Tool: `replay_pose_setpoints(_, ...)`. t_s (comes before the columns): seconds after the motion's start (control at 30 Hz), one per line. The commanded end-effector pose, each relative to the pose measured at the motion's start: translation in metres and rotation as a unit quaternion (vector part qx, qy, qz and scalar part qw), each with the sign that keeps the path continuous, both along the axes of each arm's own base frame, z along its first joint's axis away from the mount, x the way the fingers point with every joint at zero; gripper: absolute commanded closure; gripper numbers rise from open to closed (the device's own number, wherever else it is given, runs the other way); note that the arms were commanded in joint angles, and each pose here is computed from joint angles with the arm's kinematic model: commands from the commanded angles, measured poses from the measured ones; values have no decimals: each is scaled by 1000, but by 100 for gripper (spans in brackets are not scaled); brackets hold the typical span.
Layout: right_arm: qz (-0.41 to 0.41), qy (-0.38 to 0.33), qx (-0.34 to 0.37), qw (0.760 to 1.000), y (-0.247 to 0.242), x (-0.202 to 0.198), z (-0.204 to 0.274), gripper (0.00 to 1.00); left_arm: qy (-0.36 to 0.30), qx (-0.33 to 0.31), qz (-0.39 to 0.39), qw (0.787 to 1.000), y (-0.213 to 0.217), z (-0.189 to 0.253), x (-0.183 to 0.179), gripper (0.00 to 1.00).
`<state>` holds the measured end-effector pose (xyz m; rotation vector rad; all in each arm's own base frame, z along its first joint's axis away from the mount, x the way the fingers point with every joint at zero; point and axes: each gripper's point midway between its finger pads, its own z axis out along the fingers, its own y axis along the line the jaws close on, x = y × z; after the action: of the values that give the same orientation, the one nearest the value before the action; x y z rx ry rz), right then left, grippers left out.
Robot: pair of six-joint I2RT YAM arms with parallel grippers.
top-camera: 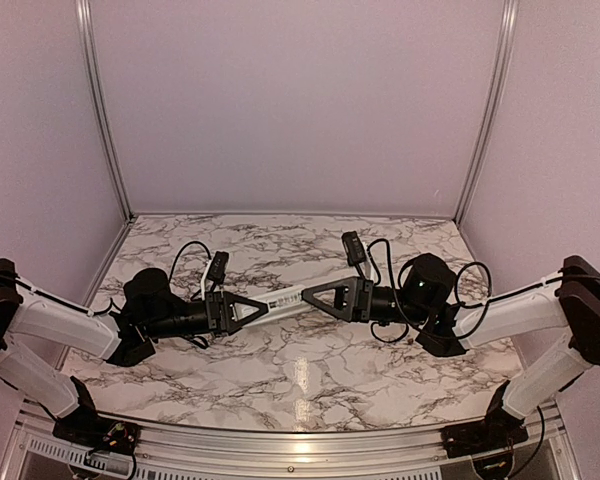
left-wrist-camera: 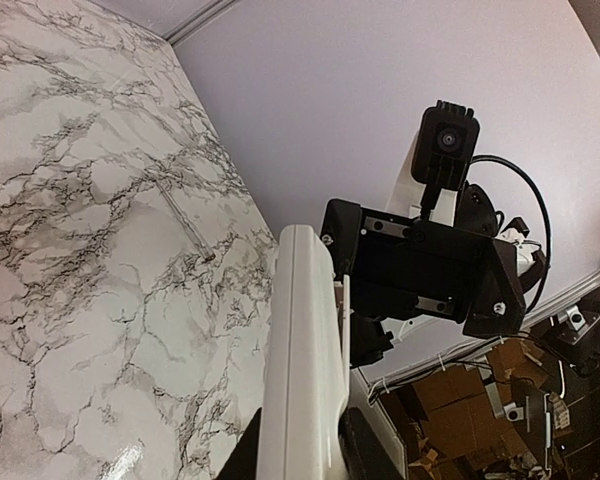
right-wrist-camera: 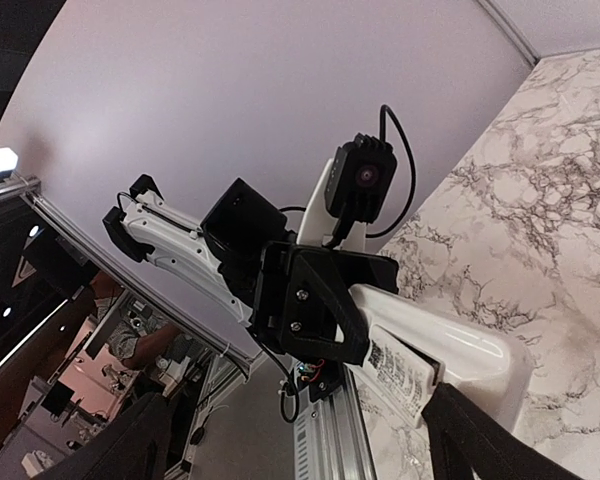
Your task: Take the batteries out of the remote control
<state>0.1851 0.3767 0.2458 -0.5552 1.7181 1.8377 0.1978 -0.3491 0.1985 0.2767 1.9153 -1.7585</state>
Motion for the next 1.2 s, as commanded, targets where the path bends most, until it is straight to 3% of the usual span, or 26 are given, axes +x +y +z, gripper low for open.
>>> replay_pose_setpoints(0.0, 54, 30, -20, 998, 7, -19, -16, 13, -44, -59, -3, 997, 0, 37, 0, 100)
replay_pose_setpoints(0.8, 112, 34, 40, 992, 6, -35, 5, 13, -31, -71, -12, 997, 0, 33, 4, 100)
replay_pose_setpoints(1.17, 72, 20, -3, 997, 8, -25, -11, 14, -40, -55, -1, 998, -2, 28, 11, 100)
